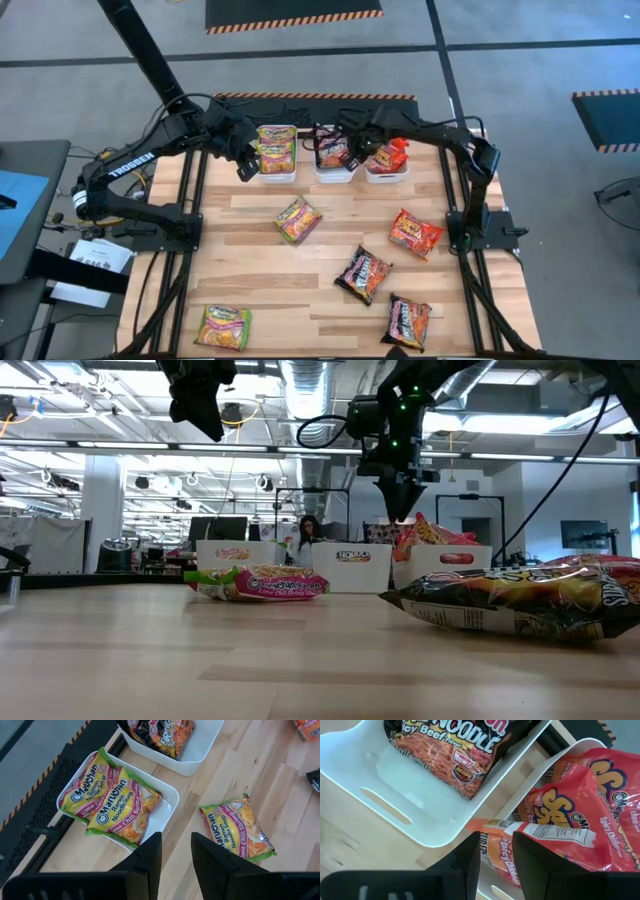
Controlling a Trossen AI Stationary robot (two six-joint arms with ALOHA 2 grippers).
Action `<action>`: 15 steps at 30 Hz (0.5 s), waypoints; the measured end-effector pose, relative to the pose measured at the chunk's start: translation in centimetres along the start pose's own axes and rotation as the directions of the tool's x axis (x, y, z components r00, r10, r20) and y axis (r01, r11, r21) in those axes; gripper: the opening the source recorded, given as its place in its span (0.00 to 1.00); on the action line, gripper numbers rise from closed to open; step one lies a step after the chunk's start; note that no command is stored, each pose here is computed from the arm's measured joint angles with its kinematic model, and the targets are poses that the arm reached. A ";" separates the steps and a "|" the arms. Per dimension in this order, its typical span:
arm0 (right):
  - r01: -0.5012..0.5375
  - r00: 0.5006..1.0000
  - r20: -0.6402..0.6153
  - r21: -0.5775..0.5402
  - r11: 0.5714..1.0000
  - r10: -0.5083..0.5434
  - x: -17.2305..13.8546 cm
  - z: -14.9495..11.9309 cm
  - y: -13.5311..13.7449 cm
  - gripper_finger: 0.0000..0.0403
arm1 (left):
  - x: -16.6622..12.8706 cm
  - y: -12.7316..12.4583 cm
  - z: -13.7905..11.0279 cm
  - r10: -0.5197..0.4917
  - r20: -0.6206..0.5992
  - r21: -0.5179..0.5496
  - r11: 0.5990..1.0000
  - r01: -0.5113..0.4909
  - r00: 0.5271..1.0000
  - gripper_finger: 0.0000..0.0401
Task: Sort Maruchan noodles
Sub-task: Put the orange noodle pack into the right white bin
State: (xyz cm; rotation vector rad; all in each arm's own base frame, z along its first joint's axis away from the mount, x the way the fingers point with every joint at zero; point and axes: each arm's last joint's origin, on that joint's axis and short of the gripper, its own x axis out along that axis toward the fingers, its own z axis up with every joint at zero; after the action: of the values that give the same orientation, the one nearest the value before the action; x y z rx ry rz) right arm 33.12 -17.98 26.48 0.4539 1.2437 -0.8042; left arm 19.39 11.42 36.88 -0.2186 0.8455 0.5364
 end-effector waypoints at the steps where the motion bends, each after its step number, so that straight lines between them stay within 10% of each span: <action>1: 0.000 1.000 -0.002 0.002 1.000 0.000 0.0 0.0 -0.1 0.34 | 0.0 0.0 0.0 0.000 0.000 0.000 1.000 0.000 1.000 0.23; 15: 0.014 0.995 -0.098 0.003 1.000 -0.013 2.9 0.2 -0.1 0.34 | 0.0 0.0 0.0 0.000 -0.003 0.006 1.000 0.000 1.000 0.23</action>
State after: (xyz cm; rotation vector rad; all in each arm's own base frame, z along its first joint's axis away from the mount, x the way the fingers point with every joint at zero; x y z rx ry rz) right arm 33.47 -19.05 23.81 0.4937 1.3377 -0.8039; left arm 19.38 11.42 36.86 -0.2133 0.8497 0.5338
